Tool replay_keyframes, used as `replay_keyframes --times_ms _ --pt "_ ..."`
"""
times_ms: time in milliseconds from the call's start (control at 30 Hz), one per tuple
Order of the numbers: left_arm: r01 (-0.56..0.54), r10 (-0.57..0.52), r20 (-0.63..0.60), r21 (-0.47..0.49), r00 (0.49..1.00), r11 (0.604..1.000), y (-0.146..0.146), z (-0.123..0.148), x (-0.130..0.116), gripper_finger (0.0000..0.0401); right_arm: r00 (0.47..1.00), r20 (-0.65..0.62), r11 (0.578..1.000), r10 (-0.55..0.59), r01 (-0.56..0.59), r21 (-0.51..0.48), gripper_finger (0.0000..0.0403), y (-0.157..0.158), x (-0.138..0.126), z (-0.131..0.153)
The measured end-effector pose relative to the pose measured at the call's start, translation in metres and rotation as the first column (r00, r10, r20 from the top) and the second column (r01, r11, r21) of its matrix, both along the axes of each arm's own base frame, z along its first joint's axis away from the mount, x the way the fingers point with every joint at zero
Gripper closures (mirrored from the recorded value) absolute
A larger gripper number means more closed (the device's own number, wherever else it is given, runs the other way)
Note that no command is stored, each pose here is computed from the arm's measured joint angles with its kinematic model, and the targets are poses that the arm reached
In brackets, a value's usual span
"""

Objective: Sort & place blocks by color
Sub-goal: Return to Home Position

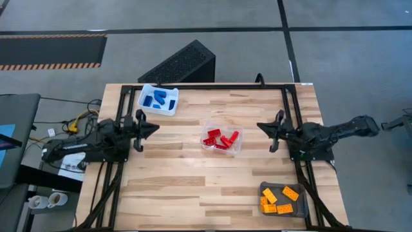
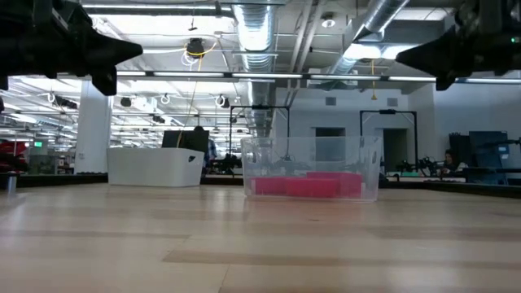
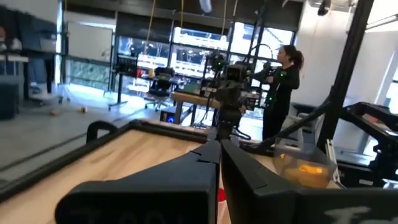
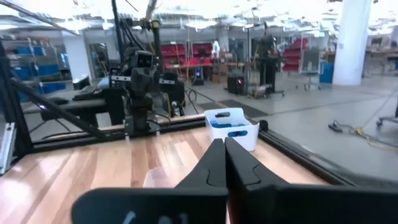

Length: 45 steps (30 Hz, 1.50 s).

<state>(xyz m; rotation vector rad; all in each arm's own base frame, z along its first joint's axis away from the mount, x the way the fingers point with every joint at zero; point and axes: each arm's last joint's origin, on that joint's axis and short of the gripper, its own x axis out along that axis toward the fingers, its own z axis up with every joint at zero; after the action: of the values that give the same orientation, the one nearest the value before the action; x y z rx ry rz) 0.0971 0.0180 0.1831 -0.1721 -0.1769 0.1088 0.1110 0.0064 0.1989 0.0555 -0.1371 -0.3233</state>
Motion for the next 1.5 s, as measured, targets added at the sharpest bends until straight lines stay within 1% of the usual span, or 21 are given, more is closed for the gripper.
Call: replay_keyframes --times_ms 133,267,400,633,800,1000,1200,1367,1500 --pt "-0.008 0.008 -0.005 0.036 1.000 0.999 -0.004 0.000 0.001 0.0401 0.999 0.034 1.000 0.023 -0.022 -0.017 0.0399 -0.006 -0.009 -0.007" --pt "0.011 -0.010 -0.013 0.070 1.000 0.997 -0.007 -0.001 0.001 0.0401 0.998 0.027 0.998 0.065 -0.064 -0.026 0.0399 -0.010 -0.017 -0.012" --pt "0.026 -0.024 -0.024 0.094 0.999 0.995 -0.009 -0.001 0.002 0.0401 0.996 -0.046 0.997 0.079 -0.080 -0.015 0.0400 -0.013 -0.016 -0.020" --pt "0.029 -0.022 -0.066 0.113 0.998 0.993 -0.009 -0.005 0.002 0.0401 0.994 -0.083 0.997 0.071 -0.071 0.005 0.0400 -0.018 -0.015 -0.027" --pt "0.080 -0.066 -0.113 0.127 0.991 0.989 -0.010 -0.010 0.003 0.0401 0.990 -0.102 0.995 0.101 -0.101 0.011 0.0400 -0.018 -0.014 -0.029" --pt "0.090 -0.078 -0.126 0.097 0.989 0.991 -0.010 -0.012 0.003 0.0401 0.994 -0.096 0.998 0.057 -0.055 0.020 0.0383 -0.020 -0.014 -0.029" --pt "0.064 -0.060 -0.134 0.028 0.989 0.998 -0.010 -0.013 0.003 0.0401 0.994 -0.095 0.998 0.056 -0.054 0.020 0.0363 -0.020 -0.014 -0.029" --pt "0.045 -0.039 -0.186 0.029 0.982 0.999 -0.009 -0.018 0.003 0.0401 0.994 -0.093 0.998 0.056 -0.054 0.020 0.0359 -0.020 -0.014 -0.029" --pt "0.041 -0.036 -0.183 0.023 0.982 0.999 -0.009 -0.018 0.003 0.0401 0.994 -0.093 0.998 0.057 -0.055 0.021 0.0360 -0.020 -0.014 -0.029"
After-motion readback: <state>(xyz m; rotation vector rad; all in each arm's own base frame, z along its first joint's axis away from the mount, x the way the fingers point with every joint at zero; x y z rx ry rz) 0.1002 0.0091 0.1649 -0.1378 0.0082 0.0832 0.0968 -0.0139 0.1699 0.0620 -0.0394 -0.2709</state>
